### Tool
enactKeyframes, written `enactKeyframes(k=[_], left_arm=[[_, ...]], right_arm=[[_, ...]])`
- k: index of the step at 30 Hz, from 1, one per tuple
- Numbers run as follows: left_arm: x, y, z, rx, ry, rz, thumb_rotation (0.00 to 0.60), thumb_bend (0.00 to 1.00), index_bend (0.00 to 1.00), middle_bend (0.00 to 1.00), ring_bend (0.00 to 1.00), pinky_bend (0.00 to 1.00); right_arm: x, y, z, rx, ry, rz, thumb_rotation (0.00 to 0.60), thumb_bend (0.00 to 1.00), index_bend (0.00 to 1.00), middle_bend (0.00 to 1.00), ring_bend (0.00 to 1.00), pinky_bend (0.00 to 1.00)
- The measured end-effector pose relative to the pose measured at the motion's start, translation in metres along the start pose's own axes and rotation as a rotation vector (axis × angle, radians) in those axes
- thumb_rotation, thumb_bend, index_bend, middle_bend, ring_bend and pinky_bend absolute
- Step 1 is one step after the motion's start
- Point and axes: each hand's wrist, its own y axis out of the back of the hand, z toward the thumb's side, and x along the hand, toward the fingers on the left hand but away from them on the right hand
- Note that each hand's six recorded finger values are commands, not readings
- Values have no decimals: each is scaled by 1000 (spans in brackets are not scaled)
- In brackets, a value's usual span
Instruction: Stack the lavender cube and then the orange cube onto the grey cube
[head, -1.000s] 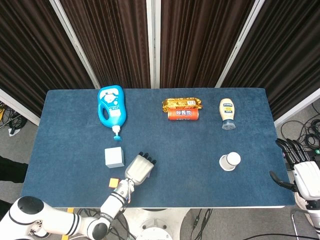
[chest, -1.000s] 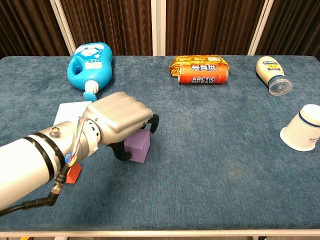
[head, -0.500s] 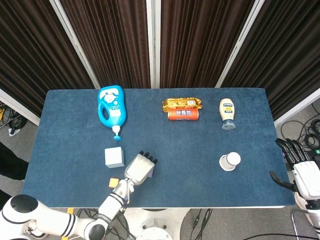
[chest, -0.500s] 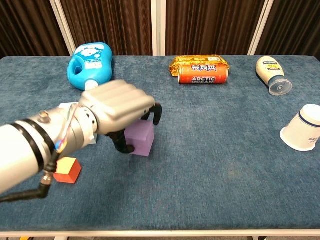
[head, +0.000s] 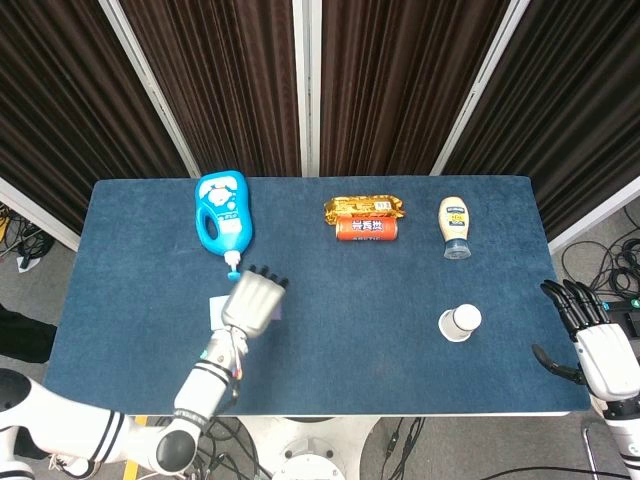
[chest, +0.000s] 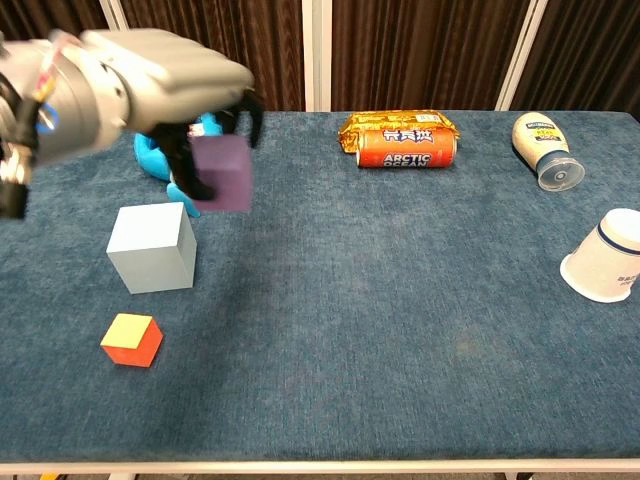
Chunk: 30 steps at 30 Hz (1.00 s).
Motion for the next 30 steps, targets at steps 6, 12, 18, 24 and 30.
enactKeyframes(k=[6,12,18,24,30], left_arm=[[6,-13,-39,8,134,-78,600,293,397,564,315,382],[3,-30,-55,36,162,-141,600,294,397,564,315,377],[1,-35,-51,12,147,-147,600,294,397,565,315,377],[-2,-33,-42,-13,115,-125,600,294,397,568,315,376],[-6,-39,-37,-20,95,-127,600,293,397,568,315,376]], right_arm=[[-1,-3,0,8,-5,5,600,202,31,83,0,0],[-2,-2,-1,8,-10,3,600,202,32,83,0,0],[-2,-1,-1,4,-12,2,600,202,32,83,0,0],[-2,0,-2,0,-12,0,600,202,32,81,0,0],[-2,1,-3,0,-14,-2,600,201,32,81,0,0]])
